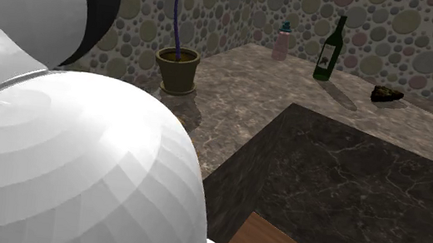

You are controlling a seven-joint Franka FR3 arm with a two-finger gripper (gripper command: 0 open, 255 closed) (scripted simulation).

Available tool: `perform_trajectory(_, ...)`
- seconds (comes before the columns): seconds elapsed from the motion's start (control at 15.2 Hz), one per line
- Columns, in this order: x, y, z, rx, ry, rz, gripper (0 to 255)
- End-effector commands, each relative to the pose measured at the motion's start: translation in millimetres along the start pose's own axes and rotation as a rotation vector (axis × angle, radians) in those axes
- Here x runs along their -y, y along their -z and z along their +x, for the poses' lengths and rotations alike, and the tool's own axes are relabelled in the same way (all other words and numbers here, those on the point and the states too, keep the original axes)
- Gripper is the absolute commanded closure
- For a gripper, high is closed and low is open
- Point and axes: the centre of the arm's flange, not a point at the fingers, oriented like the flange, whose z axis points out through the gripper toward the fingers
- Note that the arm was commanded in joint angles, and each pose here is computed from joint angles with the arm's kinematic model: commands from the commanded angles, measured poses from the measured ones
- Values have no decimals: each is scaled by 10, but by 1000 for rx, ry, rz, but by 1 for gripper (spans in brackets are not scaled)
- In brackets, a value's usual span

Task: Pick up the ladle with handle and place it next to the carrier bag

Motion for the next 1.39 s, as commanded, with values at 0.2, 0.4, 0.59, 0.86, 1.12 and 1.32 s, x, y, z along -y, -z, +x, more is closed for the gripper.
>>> perform_trajectory(0.2, 33, -256, -15, 0, -1, 1, 255)
perform_trajectory(0.4, 61, -412, -27, 0, -1, 1, 255)
perform_trajectory(0.59, 88, -567, -40, 0, -1, 1, 255)
perform_trajectory(0.86, 125, -774, -57, 0, -1, 1, 255)
perform_trajectory(1.12, 162, -982, -74, 0, -1, 1, 255)
perform_trajectory(1.32, 189, -1137, -86, 0, -1, 1, 255)
